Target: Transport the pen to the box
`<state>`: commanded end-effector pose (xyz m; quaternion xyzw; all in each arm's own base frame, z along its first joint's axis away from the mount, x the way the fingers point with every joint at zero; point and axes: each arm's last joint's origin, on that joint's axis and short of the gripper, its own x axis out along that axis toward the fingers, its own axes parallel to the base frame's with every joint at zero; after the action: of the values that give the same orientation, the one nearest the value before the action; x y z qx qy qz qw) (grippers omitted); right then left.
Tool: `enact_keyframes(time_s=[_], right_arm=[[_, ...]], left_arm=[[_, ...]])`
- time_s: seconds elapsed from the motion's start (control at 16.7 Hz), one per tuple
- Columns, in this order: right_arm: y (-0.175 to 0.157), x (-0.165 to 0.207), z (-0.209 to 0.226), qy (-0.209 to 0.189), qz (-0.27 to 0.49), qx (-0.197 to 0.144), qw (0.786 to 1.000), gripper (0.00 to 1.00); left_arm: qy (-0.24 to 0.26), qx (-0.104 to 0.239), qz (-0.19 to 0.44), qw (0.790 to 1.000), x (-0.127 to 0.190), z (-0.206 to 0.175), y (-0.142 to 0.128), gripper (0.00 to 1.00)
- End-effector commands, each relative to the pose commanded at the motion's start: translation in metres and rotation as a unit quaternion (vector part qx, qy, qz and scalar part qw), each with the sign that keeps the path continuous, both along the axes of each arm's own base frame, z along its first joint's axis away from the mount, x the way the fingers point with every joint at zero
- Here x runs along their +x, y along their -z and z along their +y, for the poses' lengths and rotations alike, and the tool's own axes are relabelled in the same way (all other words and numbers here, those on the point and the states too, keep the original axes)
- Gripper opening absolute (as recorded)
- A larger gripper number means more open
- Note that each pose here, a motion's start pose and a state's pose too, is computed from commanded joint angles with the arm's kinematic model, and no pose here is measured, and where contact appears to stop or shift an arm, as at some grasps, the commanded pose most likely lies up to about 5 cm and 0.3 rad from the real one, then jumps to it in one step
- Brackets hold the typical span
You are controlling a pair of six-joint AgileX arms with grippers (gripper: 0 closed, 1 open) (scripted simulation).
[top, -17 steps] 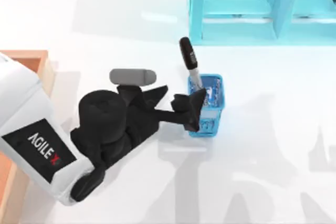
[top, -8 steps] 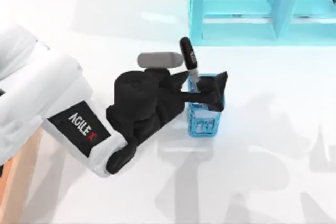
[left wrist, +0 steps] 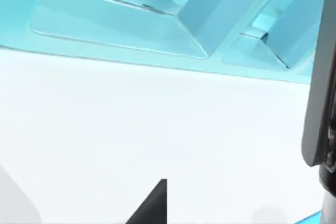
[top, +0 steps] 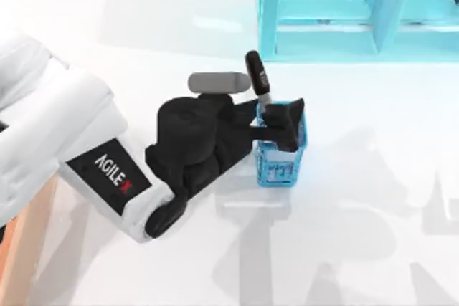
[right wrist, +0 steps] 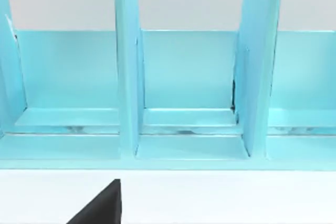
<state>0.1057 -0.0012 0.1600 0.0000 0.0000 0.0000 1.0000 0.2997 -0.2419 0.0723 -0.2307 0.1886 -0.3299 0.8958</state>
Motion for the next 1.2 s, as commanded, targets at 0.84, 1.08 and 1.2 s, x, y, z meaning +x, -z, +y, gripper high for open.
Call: enact_keyframes(time_s=[0.84,1.08,1.2], right_arm=[[0.000,0.000,0.000,0.000,0.000,0.000,1.000,1.00],[0.000,0.000,0.000,0.000,0.000,0.000,1.000,1.00],[0.000,0.000,0.000,0.000,0.000,0.000,1.000,1.00]], left_arm=[[0.000,0.000,0.000,1.000,0.000,0.000,0.000,0.00],[-0.005,-0.006,-0.014,1.000,0.006,0.005,-0.012,0.00],[-0.003,-0.005,-0.013,1.000,0.012,0.016,-0.026,0.00]])
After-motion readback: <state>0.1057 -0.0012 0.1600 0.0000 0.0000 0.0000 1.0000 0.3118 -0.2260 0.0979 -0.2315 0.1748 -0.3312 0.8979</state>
